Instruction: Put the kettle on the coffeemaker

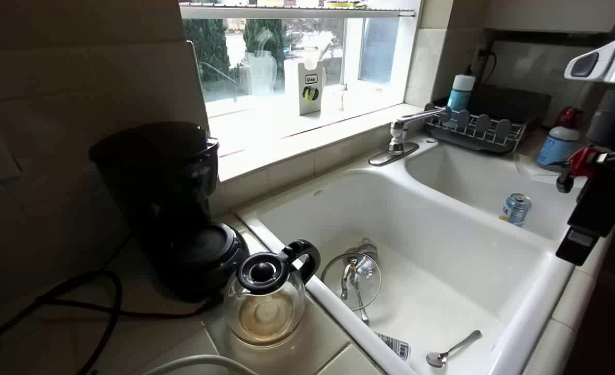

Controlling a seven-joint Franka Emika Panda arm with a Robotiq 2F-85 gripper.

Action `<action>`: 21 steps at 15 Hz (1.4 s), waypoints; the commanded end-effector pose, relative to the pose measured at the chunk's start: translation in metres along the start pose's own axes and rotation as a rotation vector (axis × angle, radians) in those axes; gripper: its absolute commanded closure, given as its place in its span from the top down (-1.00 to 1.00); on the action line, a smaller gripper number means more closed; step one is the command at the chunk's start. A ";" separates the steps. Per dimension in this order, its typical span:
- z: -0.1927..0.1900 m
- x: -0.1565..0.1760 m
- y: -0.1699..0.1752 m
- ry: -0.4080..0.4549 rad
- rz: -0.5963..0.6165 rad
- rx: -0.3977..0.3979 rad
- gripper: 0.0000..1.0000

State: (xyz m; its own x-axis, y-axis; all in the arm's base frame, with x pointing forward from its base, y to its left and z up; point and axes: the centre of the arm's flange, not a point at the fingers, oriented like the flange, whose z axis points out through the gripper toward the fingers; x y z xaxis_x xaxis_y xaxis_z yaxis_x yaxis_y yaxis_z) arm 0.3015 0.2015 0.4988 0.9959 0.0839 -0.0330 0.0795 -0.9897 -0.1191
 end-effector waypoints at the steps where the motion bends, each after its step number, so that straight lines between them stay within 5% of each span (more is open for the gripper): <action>1: 0.000 0.000 0.000 0.000 0.000 0.000 1.00; 14: 0.000 0.000 0.000 0.001 0.000 0.000 1.00; 21: -0.001 0.056 -0.059 0.039 -0.410 -0.003 1.00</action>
State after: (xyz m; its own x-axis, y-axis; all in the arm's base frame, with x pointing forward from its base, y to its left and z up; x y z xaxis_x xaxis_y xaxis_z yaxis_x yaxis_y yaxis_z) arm 0.3236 0.2315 0.5067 0.9417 0.3341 0.0393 0.3364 -0.9346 -0.1154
